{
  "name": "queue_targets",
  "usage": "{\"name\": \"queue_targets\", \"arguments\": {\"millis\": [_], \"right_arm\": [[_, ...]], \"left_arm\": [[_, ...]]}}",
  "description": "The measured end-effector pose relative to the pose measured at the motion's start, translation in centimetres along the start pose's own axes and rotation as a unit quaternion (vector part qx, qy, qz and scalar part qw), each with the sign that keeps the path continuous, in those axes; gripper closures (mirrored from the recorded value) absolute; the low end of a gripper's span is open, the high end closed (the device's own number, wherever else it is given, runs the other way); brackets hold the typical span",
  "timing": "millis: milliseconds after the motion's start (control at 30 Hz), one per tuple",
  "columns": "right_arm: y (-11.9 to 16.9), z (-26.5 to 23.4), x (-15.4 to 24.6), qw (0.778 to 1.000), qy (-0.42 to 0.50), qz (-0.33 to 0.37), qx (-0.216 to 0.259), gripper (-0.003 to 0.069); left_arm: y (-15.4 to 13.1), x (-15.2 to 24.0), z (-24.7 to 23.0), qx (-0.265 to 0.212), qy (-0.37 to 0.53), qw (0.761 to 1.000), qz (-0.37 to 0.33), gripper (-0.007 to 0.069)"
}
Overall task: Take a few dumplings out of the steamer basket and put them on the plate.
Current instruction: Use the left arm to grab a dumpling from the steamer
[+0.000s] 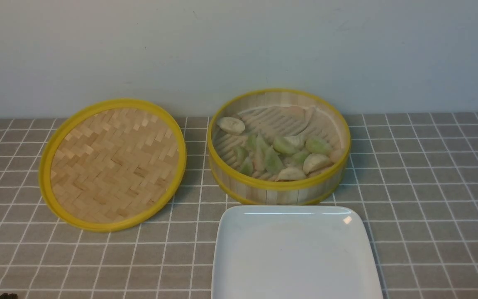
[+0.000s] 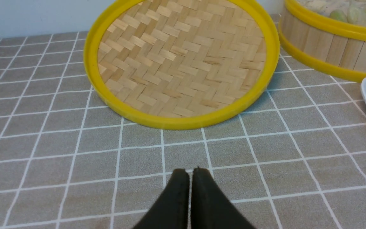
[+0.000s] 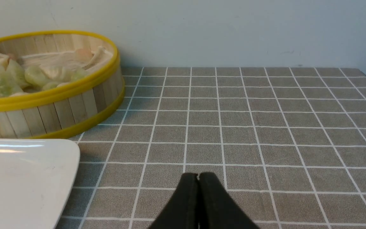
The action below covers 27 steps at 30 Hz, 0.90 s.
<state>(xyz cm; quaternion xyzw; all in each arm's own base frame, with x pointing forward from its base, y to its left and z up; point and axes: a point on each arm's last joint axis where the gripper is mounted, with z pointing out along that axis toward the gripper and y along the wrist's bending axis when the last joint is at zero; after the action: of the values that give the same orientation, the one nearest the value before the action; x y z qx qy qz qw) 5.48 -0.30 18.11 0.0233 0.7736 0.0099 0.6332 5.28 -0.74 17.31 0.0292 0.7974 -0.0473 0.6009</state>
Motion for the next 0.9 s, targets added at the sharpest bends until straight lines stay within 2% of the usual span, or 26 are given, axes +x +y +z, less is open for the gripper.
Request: {"name": "queue_targets", "arguments": {"millis": [100,133,167,233,333,400,500,567,633,733,767,833,867,900], "right_arm": [[0.0,0.0,0.0,1.0,0.0,0.0,0.0,0.0673],[0.0,0.0,0.0,1.0,0.0,0.0,0.0,0.0673],[0.0,0.0,0.0,1.0,0.0,0.0,0.0,0.0673],[0.0,0.0,0.0,1.0,0.0,0.0,0.0,0.0673],[0.0,0.0,0.0,1.0,0.0,0.0,0.0,0.0673],[0.0,0.0,0.0,1.0,0.0,0.0,0.0,0.0673],[0.0,0.0,0.0,1.0,0.0,0.004,-0.001,0.0673],[0.1,0.0,-0.1,1.0,-0.004,0.017,-0.004,0.0673],[0.4,0.0,-0.4,0.996,-0.027,0.08,-0.022,0.0673],[0.7,-0.1,-1.5,0.977,-0.083,0.191,-0.054,0.0673],[0.7,-0.2,-2.0,0.967,-0.106,0.224,-0.064,0.0673],[0.6,-0.4,-2.6,0.956,-0.135,0.251,-0.073,0.0673],[0.6,-0.5,-2.9,0.951,-0.155,0.257,-0.077,0.0673],[0.6,-0.5,-2.9,0.951,-0.155,0.257,-0.077,0.0673]], "left_arm": [[-0.2,-1.3,-0.1,0.019,-0.069,0.992,-0.106,0.063],[-0.2,-1.4,-0.1,0.022,-0.074,0.99,-0.116,0.063],[-0.1,-2.2,-0.3,0.027,-0.119,0.978,-0.169,0.063],[0.2,-3.2,-0.6,0.029,-0.176,0.957,-0.23,0.063],[1.4,-4.7,-1.4,0.017,-0.281,0.905,-0.32,0.063],[2.2,-5.7,-2.3,0.007,-0.355,0.861,-0.364,0.063],[2.2,-7.7,-3.5,0.03,-0.389,0.835,-0.389,0.063],[2.0,-8.9,-4.1,0.043,-0.396,0.834,-0.383,0.063],[1.2,-12.3,-5.3,0.068,-0.385,0.85,-0.354,0.063],[0.0,-17.6,-5.6,0.085,-0.328,0.888,-0.312,0.063],[-0.6,-19.4,-5.0,0.088,-0.275,0.911,-0.295,0.063],[-1.2,-22.1,-3.7,0.087,-0.202,0.938,-0.268,0.063],[-1.7,-23.2,-2.3,0.085,-0.125,0.958,-0.243,0.063],[-1.7,-23.3,-1.6,0.082,-0.106,0.962,-0.239,0.063]]}}
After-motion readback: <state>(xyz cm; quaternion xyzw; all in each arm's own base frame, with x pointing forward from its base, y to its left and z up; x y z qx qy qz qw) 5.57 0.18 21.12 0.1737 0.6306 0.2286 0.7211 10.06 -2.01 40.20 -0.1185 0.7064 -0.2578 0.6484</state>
